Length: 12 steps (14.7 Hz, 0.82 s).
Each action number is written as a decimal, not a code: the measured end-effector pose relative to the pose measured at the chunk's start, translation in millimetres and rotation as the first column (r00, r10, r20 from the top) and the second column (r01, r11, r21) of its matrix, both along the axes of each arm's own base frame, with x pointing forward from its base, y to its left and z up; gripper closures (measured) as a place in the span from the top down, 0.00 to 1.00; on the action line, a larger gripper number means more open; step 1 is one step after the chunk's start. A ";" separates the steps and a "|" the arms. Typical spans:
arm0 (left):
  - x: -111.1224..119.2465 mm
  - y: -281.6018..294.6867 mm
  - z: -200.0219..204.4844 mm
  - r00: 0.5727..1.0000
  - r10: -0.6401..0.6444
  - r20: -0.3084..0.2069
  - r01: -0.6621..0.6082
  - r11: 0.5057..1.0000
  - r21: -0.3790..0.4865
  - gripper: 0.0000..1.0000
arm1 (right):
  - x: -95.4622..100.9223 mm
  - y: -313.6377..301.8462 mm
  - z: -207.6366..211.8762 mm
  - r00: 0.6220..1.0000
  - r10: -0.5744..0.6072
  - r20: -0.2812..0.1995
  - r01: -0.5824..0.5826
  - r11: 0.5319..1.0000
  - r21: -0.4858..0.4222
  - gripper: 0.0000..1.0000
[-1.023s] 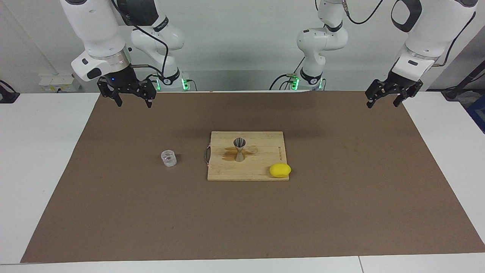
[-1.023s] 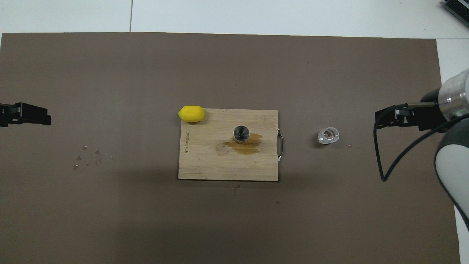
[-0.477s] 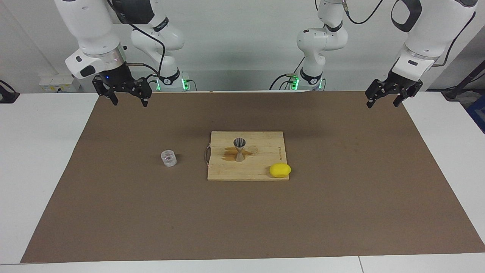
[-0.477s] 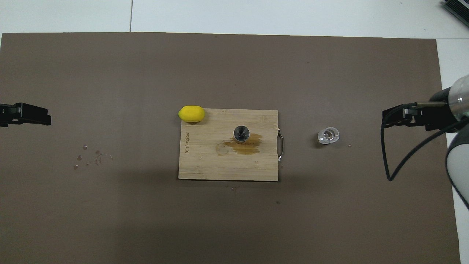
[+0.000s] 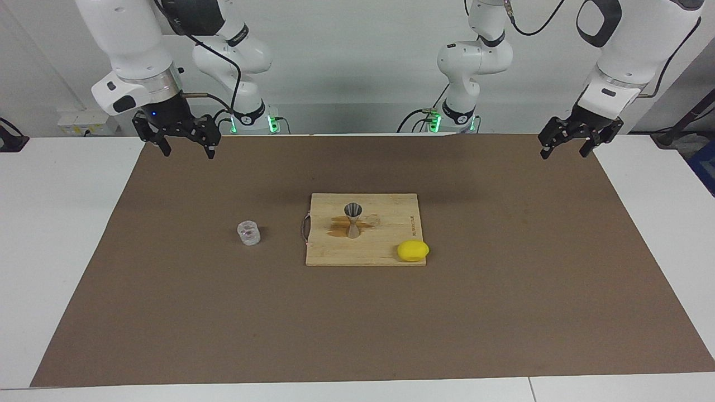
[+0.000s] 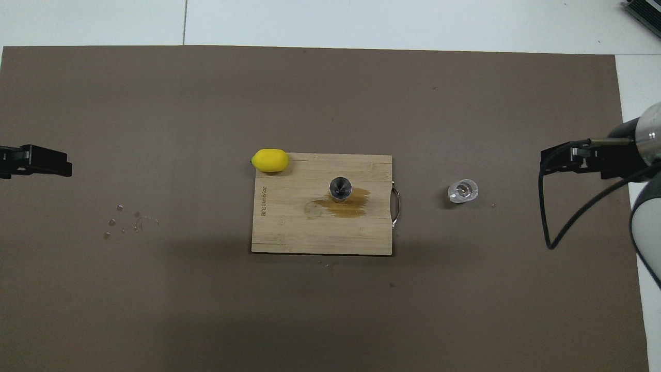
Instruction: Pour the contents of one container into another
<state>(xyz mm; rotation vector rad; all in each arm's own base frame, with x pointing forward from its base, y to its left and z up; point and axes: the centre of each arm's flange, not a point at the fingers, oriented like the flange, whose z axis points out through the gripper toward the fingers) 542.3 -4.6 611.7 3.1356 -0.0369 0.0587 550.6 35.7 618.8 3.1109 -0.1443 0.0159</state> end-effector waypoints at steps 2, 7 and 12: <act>0.0 0.0 0.0 1.000 0.000 0.000 0.000 1.000 0.000 1.00 | 1.2 -2.7 4.6 1.000 -0.005 0.006 0.005 1.000 0.001 1.00; 0.0 0.0 0.0 1.000 0.000 0.000 0.000 1.000 0.000 1.00 | -4.1 -5.5 9.0 1.000 -0.011 -0.021 0.011 1.000 -0.001 1.00; 0.0 0.0 0.0 1.000 0.000 0.000 0.000 1.000 0.000 1.00 | -6.4 -7.1 7.2 0.999 -0.014 -0.042 0.014 1.000 -0.003 1.00</act>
